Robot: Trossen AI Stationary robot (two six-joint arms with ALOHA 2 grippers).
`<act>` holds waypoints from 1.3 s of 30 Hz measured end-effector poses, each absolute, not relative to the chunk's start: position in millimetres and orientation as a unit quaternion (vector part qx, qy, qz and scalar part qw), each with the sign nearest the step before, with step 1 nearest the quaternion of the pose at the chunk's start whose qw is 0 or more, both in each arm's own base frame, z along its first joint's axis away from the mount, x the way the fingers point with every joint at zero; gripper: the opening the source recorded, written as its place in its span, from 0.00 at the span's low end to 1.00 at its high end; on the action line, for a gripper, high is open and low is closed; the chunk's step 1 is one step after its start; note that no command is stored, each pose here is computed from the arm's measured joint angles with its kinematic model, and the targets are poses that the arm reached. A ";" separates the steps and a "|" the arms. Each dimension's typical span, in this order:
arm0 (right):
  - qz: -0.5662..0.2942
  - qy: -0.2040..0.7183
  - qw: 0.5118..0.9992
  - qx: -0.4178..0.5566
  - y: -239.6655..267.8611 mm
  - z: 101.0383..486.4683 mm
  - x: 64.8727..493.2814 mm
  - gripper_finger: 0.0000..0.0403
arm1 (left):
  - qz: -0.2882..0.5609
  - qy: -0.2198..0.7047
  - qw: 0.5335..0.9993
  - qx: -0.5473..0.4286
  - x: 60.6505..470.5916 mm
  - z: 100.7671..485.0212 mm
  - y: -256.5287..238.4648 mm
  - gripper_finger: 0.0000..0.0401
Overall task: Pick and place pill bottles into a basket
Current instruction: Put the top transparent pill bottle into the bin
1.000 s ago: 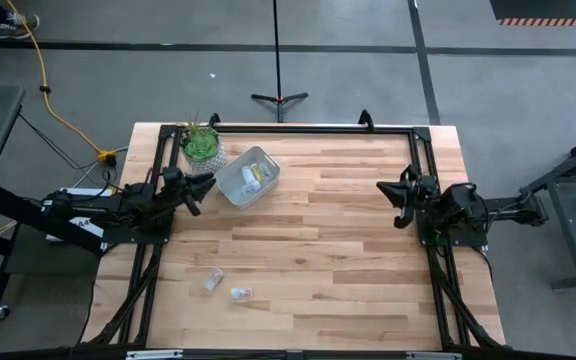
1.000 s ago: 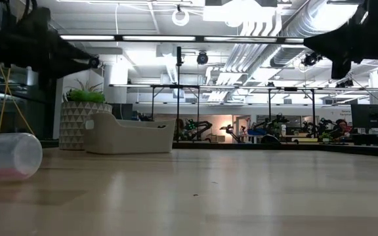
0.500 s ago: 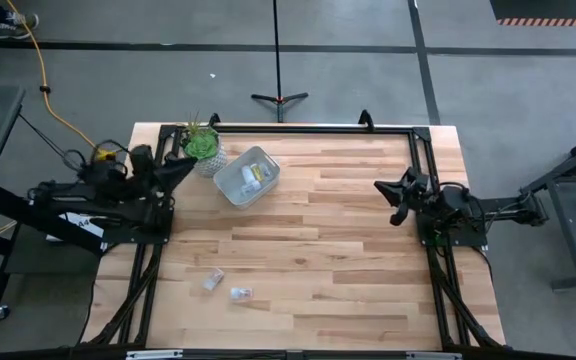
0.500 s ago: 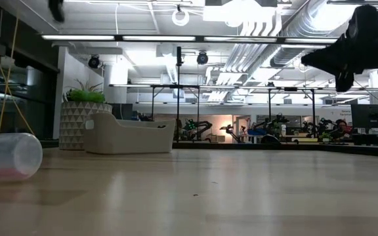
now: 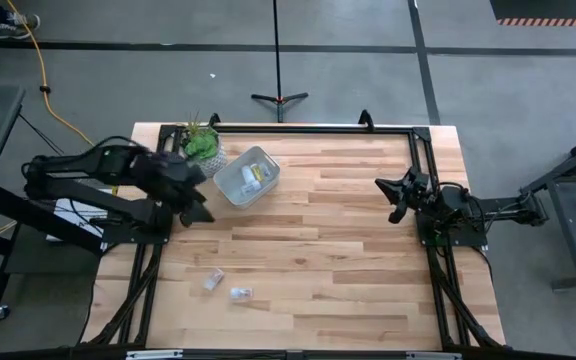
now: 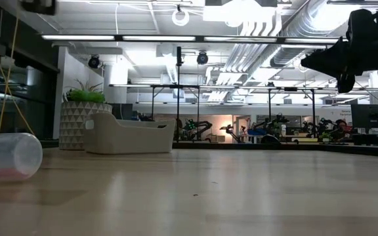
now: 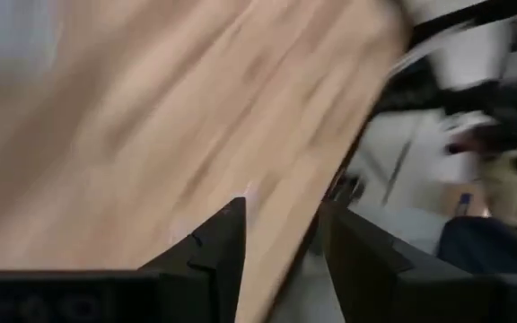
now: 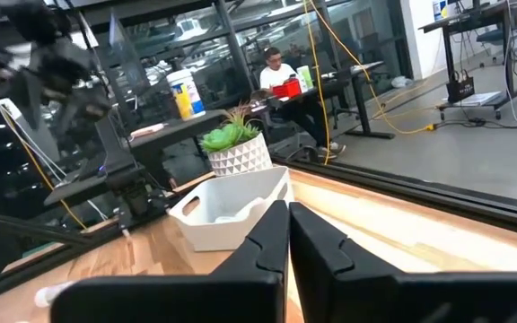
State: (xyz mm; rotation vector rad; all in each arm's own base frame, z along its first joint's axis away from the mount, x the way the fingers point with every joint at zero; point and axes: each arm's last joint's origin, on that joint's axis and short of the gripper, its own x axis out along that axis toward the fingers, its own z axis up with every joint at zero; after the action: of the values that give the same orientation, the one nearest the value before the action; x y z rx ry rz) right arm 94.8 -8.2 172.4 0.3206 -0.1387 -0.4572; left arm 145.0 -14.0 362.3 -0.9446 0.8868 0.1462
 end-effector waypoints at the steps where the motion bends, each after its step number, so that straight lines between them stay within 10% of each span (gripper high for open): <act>1: -0.226 -0.068 0.959 0.158 -8.2 172.4 94.8 0.01 | 0.088 0.449 0.760 -0.462 145.3 358.9 -14.8 0.44; 10: -0.226 -0.065 0.961 0.148 -8.2 172.3 94.8 0.00 | 0.202 0.545 0.649 -0.492 169.6 321.6 -16.3 0.45; 22: -0.208 -0.061 0.965 0.149 -7.1 171.8 95.4 0.01 | 0.169 0.579 0.669 -0.434 204.2 297.5 -46.5 0.46; 39: -0.208 -0.058 0.967 0.136 -7.1 171.8 95.4 0.01 | 0.236 0.677 0.599 -0.356 237.0 236.1 -96.8 0.87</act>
State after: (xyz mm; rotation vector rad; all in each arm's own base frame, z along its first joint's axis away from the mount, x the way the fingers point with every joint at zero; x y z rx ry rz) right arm 95.4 -7.1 171.8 0.2757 -0.1179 -0.4198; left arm 237.0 -96.8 236.1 -0.8257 1.5697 0.5478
